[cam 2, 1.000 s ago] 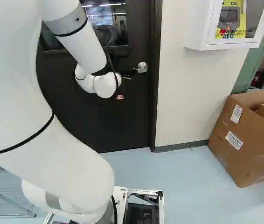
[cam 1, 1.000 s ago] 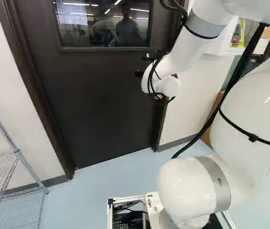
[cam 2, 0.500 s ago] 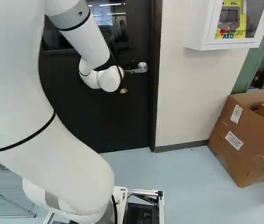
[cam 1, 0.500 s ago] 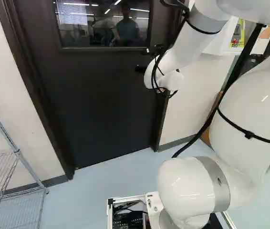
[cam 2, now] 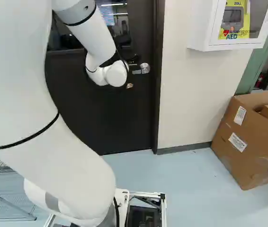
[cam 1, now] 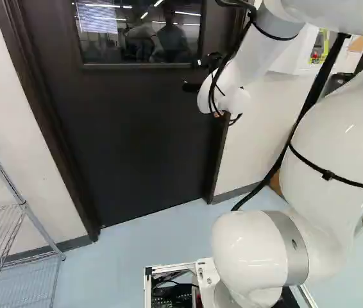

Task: Open the door and move inside

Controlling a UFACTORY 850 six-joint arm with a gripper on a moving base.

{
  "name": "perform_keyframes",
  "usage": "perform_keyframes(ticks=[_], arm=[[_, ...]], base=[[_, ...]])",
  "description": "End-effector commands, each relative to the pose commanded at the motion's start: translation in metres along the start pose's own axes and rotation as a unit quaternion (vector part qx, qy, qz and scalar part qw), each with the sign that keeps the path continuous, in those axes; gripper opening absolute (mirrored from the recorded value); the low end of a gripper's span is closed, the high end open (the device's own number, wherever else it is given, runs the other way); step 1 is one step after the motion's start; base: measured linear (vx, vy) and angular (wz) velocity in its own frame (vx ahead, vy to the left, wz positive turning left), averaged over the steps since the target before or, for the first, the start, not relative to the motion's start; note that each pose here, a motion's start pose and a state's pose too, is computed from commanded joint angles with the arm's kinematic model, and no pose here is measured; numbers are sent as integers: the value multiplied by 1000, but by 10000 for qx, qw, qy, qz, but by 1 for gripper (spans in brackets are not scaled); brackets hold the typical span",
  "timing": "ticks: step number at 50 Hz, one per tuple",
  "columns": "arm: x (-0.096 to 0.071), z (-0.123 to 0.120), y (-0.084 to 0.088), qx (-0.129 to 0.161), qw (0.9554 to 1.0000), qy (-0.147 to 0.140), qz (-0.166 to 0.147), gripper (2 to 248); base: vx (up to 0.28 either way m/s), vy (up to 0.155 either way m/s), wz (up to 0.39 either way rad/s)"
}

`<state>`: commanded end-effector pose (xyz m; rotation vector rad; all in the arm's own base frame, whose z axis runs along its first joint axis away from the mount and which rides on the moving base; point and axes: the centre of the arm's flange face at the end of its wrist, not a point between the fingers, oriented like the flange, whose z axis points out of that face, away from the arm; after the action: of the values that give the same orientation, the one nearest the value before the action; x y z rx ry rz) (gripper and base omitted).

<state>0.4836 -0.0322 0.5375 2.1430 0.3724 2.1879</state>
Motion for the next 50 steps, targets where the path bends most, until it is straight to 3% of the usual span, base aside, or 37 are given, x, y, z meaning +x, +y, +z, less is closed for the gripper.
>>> perform_keyframes(ticks=[33,50], arm=[[-2,26,12,-21,10000,2,-43,247],[-18,33,11,3,9999,-138,-6,247]], base=[[0,0,0],[0,0,0]])
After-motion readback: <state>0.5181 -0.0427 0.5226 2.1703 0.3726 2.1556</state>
